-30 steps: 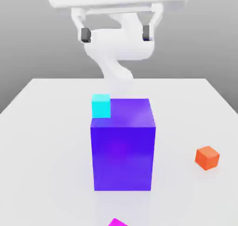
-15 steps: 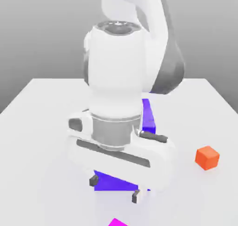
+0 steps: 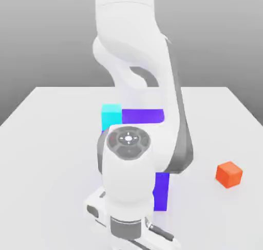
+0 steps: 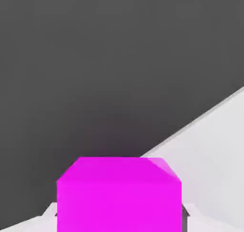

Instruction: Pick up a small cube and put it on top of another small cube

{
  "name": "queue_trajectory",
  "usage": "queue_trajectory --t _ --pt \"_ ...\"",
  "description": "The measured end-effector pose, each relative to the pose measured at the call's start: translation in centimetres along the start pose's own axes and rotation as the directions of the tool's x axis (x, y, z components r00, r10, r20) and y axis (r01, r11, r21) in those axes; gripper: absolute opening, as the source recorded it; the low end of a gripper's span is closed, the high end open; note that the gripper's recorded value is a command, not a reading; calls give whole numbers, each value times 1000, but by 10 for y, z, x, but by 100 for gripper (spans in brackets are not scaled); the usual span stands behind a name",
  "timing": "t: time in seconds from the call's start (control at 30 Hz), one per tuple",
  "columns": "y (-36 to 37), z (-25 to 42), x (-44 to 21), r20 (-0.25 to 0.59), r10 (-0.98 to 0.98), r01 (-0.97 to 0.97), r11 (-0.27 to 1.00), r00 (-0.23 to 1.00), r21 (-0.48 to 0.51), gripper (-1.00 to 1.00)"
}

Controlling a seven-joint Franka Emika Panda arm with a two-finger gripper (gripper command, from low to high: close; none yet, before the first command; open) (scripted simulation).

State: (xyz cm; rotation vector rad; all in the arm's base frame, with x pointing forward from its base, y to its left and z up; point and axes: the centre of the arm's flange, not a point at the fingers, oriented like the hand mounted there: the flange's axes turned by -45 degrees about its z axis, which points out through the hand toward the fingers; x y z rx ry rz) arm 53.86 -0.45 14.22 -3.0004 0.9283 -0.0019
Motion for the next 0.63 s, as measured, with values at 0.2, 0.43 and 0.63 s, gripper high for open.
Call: queue_trajectory --t 0.2,0.43,0.63 --pt "-64 -56 -31 6 -156 156 988 988 1 -100" --pt "-200 -77 -143 4 -503 503 864 864 4 -100" --pt "-249 -44 -192 2 -622 622 783 783 3 100"
